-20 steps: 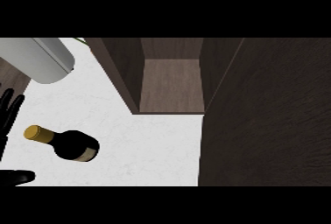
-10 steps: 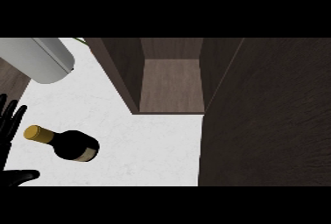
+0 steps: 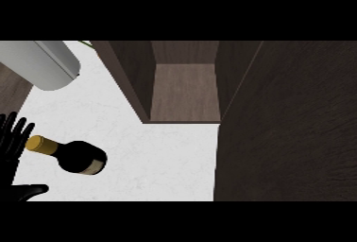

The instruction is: Pick up the wine, place it into the cabinet and close the cabinet

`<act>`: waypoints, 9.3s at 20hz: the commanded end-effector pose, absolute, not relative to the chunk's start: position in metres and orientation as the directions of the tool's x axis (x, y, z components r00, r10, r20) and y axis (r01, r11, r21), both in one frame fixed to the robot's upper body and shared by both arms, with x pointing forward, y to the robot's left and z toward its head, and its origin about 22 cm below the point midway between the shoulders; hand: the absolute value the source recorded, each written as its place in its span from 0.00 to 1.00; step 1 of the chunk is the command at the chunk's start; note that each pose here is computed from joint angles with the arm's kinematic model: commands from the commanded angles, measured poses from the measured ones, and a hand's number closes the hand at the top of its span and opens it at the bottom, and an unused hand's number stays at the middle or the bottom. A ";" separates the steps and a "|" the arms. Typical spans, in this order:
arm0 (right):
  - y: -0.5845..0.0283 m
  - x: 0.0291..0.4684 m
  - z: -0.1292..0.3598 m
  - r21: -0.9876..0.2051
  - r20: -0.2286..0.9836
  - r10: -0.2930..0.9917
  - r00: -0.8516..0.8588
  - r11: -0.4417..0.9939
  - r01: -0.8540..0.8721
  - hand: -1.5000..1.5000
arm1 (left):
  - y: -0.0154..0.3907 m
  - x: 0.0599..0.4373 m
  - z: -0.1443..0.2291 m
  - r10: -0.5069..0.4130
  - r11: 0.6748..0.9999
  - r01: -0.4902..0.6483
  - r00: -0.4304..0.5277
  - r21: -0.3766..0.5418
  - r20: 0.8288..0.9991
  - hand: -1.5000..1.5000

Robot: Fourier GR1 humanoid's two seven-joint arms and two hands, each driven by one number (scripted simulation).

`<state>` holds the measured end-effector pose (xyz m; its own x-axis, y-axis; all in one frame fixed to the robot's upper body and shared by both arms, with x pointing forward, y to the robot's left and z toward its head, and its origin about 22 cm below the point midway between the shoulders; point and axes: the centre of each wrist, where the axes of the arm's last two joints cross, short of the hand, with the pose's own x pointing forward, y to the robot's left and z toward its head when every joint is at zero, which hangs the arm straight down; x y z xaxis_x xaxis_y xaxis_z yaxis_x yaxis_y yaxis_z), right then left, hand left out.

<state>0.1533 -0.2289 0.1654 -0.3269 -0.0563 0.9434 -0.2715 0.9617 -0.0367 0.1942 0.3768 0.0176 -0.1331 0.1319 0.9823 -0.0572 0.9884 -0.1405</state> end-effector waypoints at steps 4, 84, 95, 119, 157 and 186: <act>-0.236 0.148 0.163 -0.035 0.936 -0.062 -0.346 0.963 -0.268 0.00 | 0.386 0.190 -0.012 0.108 0.992 -0.047 -0.116 -0.114 0.987 0.00; -0.242 0.165 0.170 -0.070 0.940 -0.014 -0.340 0.969 -0.236 0.00 | 0.294 0.150 -0.178 0.403 0.915 0.076 -0.119 -0.396 0.908 1.00; -0.246 0.145 0.159 -0.066 0.943 -0.015 -0.332 0.970 -0.233 0.00 | 0.247 0.162 -0.089 0.416 0.908 0.139 -0.209 -0.395 0.885 1.00; -0.246 0.165 0.158 -0.060 0.951 -0.019 -0.308 0.968 -0.245 0.00 | 0.149 0.266 0.055 0.374 0.926 0.158 -0.267 -0.343 0.888 1.00; -0.236 0.168 0.146 -0.056 0.946 -0.029 -0.323 0.967 -0.250 0.00 | 0.105 0.340 -0.037 0.254 0.967 0.001 -0.150 -0.257 0.956 1.00; -0.244 0.181 0.141 -0.042 0.950 -0.049 -0.309 0.959 -0.280 0.00 | 0.093 0.390 -0.017 0.340 0.940 0.012 -0.116 -0.340 0.933 1.00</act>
